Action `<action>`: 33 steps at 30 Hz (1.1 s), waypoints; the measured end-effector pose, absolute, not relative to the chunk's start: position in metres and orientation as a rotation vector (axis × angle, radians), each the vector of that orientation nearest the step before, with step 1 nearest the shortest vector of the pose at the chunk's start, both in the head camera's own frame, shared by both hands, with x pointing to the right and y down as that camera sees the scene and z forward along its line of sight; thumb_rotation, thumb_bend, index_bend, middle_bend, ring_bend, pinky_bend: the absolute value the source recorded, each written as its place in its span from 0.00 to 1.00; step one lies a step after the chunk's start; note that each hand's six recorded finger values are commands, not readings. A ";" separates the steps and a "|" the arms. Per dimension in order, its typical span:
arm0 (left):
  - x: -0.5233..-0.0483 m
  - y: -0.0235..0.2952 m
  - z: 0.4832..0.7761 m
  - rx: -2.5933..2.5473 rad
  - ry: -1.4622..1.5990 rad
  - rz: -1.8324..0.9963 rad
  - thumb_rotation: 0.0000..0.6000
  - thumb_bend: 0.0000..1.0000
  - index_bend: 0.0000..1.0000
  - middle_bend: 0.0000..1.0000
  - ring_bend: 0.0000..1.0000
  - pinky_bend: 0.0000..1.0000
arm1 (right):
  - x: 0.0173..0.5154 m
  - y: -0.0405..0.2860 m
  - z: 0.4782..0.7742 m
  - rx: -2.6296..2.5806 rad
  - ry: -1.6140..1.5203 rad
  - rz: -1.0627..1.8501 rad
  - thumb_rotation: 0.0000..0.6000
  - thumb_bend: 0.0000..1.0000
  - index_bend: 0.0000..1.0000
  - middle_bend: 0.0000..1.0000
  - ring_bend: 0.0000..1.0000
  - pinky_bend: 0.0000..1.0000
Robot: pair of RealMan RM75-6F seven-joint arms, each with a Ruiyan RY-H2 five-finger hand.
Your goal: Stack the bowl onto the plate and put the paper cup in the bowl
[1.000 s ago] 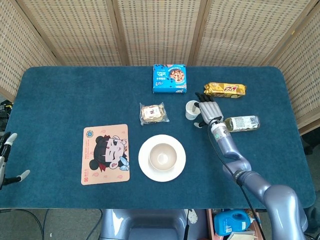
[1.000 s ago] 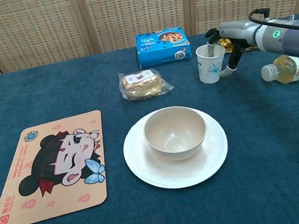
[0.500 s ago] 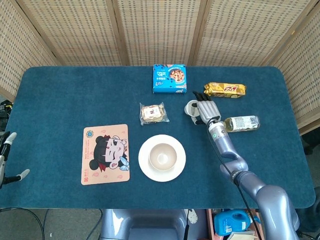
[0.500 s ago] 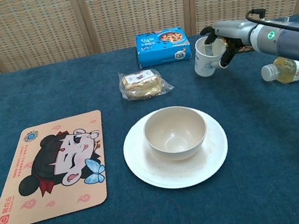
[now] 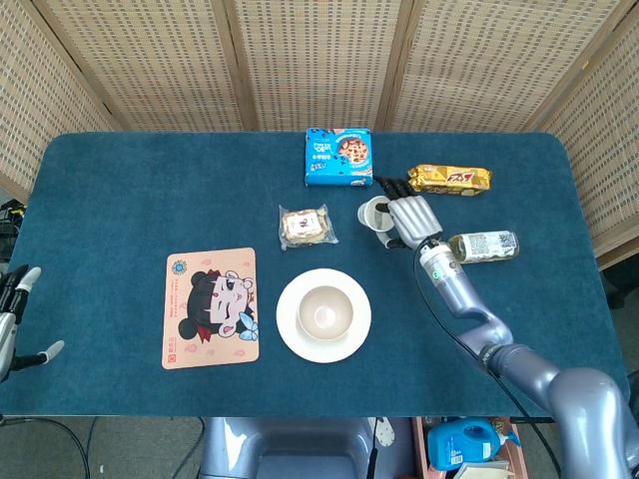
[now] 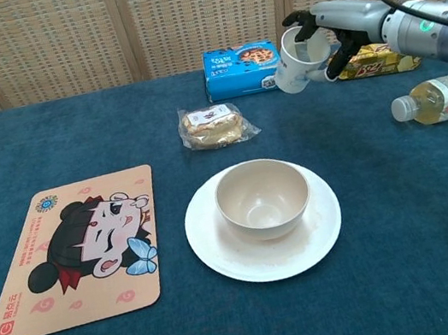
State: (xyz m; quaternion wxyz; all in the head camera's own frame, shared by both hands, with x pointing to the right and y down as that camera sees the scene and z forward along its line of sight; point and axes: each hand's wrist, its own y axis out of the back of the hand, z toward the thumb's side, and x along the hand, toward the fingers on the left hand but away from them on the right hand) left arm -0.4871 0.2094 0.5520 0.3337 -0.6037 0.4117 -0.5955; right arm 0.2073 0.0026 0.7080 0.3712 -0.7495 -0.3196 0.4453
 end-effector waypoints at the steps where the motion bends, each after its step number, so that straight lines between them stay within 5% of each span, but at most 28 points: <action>1: -0.486 0.210 0.552 -1.578 1.073 -1.551 1.00 0.00 0.00 0.00 0.00 0.00 | 0.205 0.007 0.701 -1.933 -0.797 1.122 1.00 0.43 0.63 0.00 0.00 0.00; 16: -0.477 0.216 0.552 -1.606 1.028 -1.524 1.00 0.00 0.00 0.00 0.00 0.00 | 0.167 0.114 0.602 -2.060 -0.413 0.997 1.00 0.44 0.63 0.00 0.00 0.00; 33: -0.480 0.213 0.556 -1.607 1.029 -1.544 1.00 0.00 0.00 0.00 0.00 0.00 | 0.124 0.132 0.646 -2.046 -0.255 1.137 1.00 0.44 0.63 0.00 0.00 0.00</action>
